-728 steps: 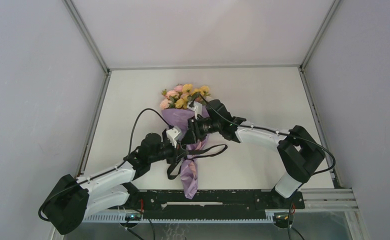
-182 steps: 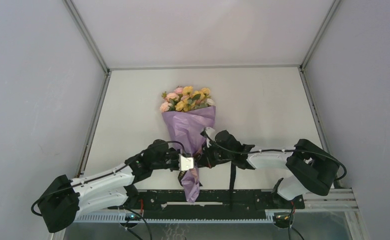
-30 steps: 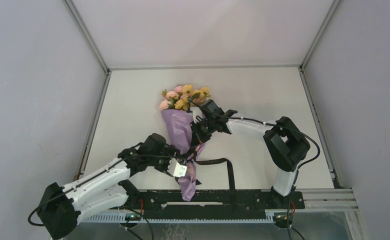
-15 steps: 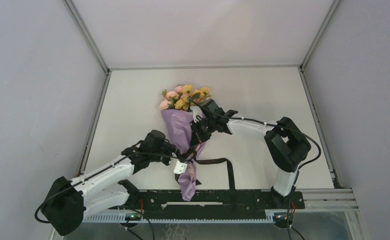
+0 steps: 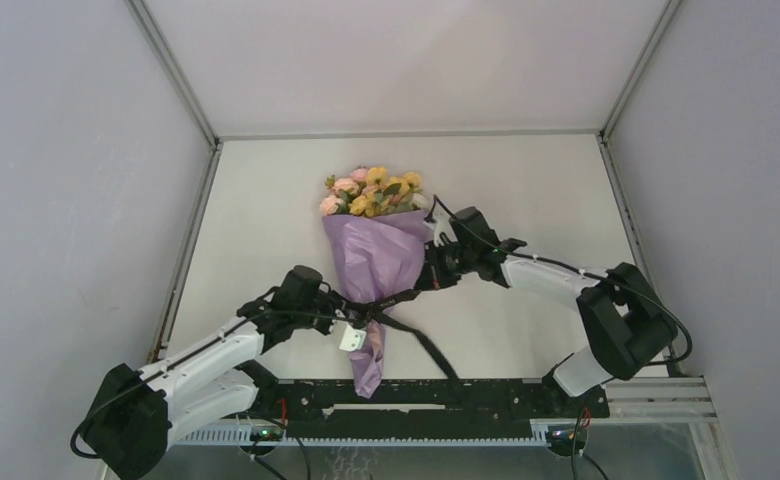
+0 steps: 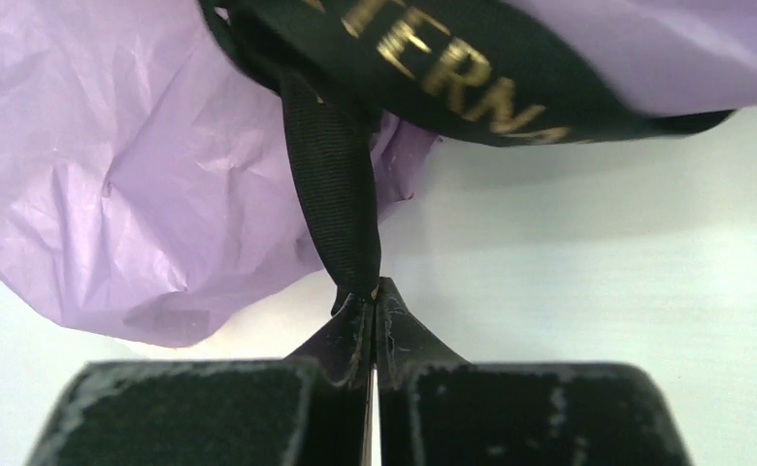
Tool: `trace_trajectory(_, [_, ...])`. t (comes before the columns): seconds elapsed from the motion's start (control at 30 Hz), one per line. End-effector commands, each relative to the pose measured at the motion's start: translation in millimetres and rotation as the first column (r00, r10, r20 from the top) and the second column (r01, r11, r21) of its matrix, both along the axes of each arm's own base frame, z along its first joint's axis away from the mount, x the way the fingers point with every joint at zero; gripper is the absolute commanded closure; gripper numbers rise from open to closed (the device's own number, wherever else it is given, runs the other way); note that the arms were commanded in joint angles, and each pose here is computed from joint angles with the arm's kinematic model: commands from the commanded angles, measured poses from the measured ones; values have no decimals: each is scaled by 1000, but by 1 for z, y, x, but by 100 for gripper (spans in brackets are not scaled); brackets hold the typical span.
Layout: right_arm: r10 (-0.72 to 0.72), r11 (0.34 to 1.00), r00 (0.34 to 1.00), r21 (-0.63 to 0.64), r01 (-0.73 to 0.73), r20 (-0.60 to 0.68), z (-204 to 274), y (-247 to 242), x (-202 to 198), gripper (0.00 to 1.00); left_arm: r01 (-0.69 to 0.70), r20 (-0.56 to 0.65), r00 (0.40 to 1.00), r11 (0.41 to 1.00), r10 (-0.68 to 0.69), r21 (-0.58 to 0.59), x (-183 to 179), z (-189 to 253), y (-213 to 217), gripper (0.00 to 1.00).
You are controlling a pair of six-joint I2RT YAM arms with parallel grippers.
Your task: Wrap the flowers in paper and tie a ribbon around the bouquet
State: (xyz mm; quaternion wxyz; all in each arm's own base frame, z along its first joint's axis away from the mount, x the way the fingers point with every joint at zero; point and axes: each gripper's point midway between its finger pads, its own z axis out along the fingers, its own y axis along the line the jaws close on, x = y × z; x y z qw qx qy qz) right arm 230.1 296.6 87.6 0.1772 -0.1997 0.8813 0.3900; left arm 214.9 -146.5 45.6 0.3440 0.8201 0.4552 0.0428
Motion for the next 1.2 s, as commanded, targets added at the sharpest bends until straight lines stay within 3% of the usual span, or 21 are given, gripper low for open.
trace_trajectory(0.0, [-110, 994, 994, 20, 110, -8, -5, -23, -1, 100, -42, -29, 999, 999, 42, 8, -4, -6, 12, 100])
trace_trajectory(0.4, [-286, 958, 951, -50, 282, -119, -51, -86, -20, 100, -66, -27, 997, 998, 67, 17, 1, -19, 24, 100])
trace_trajectory(0.53, [-212, 975, 971, 36, 217, -112, -41, -70, -21, 100, -36, -45, 998, 999, 34, -31, -3, -11, 13, 100])
trace_trajectory(0.57, [-161, 983, 982, 71, 169, -101, -35, -61, -24, 97, -32, -54, 998, 998, 29, -47, -4, -8, 10, 100])
trace_trajectory(0.63, [-80, 990, 994, 109, 88, -74, -24, -49, -31, 75, -27, -68, 997, 997, 23, -69, -5, -4, 6, 100])
trace_trajectory(0.9, [-40, 989, 992, 144, 23, 118, -2, -35, -19, 2, -3, -65, 998, 997, -2, -78, -7, -4, 3, 100])
trace_trajectory(1.07, [50, 999, 970, 0, -51, 237, -28, -14, -5, 0, -8, -59, 998, 996, 3, -86, -6, -1, 2, 100])
trace_trajectory(1.17, [112, 994, 925, -46, -102, 364, -22, 1, 8, 0, -15, -56, 998, 996, 10, -87, -6, 0, 3, 100])
